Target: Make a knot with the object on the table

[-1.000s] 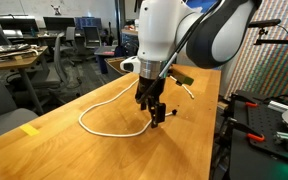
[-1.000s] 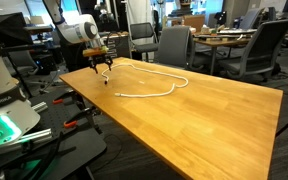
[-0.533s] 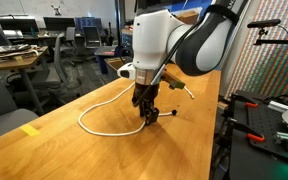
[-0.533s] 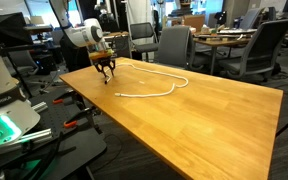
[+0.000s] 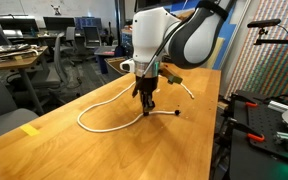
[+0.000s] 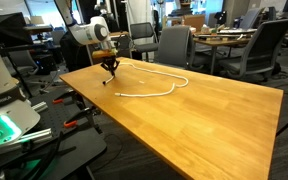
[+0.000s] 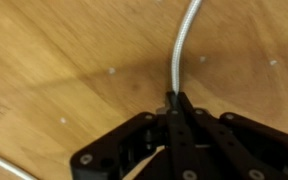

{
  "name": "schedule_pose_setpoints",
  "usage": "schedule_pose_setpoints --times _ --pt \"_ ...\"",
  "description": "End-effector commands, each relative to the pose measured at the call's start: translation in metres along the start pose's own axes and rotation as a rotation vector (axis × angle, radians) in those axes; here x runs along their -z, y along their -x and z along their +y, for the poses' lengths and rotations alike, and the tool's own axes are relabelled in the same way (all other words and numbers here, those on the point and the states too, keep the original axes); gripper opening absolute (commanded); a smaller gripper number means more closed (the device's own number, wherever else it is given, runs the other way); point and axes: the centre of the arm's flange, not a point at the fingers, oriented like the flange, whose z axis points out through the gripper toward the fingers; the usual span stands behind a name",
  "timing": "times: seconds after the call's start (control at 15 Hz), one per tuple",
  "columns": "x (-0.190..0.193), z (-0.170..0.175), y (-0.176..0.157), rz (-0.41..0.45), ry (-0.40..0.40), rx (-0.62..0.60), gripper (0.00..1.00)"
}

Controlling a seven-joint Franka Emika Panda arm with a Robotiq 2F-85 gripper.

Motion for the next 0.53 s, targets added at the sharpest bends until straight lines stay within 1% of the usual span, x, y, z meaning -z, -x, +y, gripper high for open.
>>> schedule_pose_setpoints --times 0.0,0.13,0.2,0.33,0.47 --pt "0.046 0.065 0.048 0.019 0.07 -0.112 0.04" --pt "0.065 0.099 0.079 0.013 0.138 -0.172 0.04" --pt "0.074 0.117 0.099 -0.004 0.185 -0.191 0.05" --pt "0.091 0.15 0.144 -0.094 0.288 -0.198 0.05" --pt "0.103 0.176 0.198 -0.2 0.366 -0.191 0.05"
